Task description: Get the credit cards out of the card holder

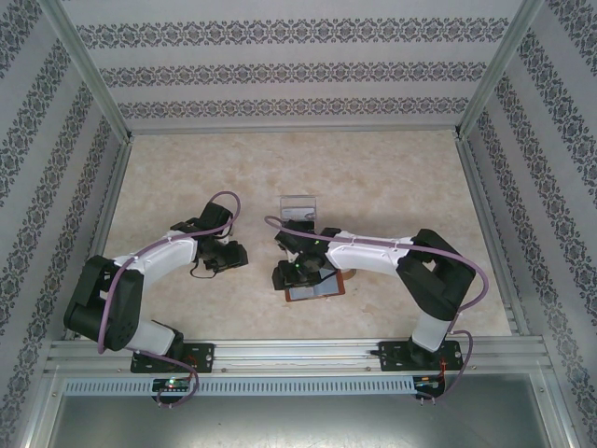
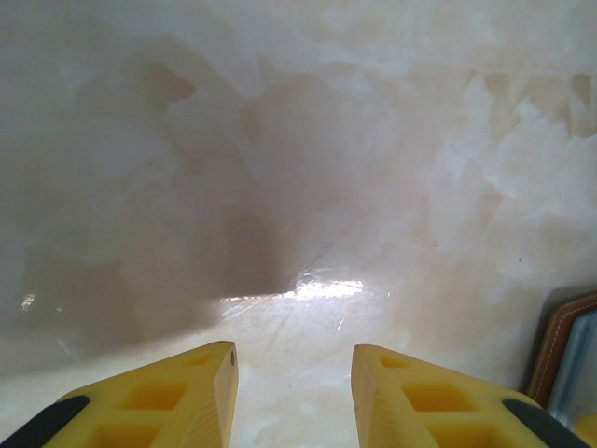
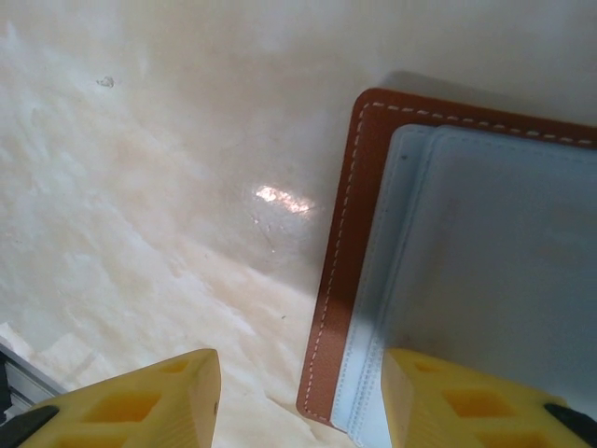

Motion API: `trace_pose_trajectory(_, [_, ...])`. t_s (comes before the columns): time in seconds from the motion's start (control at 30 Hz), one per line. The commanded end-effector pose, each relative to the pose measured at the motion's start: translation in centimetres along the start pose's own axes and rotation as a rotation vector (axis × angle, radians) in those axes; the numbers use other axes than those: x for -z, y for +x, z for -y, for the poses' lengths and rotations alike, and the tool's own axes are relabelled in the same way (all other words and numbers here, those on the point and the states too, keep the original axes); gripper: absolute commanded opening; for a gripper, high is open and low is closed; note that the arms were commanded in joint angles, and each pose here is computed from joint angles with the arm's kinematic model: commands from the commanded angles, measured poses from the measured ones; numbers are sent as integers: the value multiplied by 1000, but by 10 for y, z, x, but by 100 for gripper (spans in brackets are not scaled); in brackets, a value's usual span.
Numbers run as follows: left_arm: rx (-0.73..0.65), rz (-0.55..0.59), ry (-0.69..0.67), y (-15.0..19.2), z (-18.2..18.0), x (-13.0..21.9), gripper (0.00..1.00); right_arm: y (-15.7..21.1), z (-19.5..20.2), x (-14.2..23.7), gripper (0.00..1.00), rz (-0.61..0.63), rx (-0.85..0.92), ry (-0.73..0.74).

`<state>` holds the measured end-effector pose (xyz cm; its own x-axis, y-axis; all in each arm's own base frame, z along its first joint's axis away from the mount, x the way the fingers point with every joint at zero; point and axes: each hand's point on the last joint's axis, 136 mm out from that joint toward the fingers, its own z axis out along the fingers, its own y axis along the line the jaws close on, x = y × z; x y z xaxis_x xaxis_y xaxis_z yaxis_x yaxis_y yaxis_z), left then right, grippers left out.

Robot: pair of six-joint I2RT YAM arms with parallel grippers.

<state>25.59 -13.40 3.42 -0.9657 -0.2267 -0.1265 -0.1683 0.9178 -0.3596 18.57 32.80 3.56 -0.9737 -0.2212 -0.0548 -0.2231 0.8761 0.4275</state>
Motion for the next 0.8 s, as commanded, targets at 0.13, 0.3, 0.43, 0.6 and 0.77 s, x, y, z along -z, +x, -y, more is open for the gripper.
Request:
trace_pose_trajectory(0.13, [-20, 0, 19, -4, 9, 0, 38, 6, 32, -2, 49, -15, -38, 134])
trace_pose_trajectory(0.3, [-21, -3, 15, -3, 8, -1, 38, 6, 45, 9, 49, -4, -28, 230])
trace_pose_trajectory(0.43, [-19, -2, 18, -4, 9, -2, 38, 4, 48, 20, 49, 15, -14, 278])
trace_pose_trajectory(0.6, [-22, -7, 19, -3, 10, -3, 38, 2, 51, 22, 48, 17, 7, 352])
trace_pose_trajectory(0.77, [-22, -8, 15, -3, 8, -4, 38, 0, 53, 25, 45, 18, 34, 437])
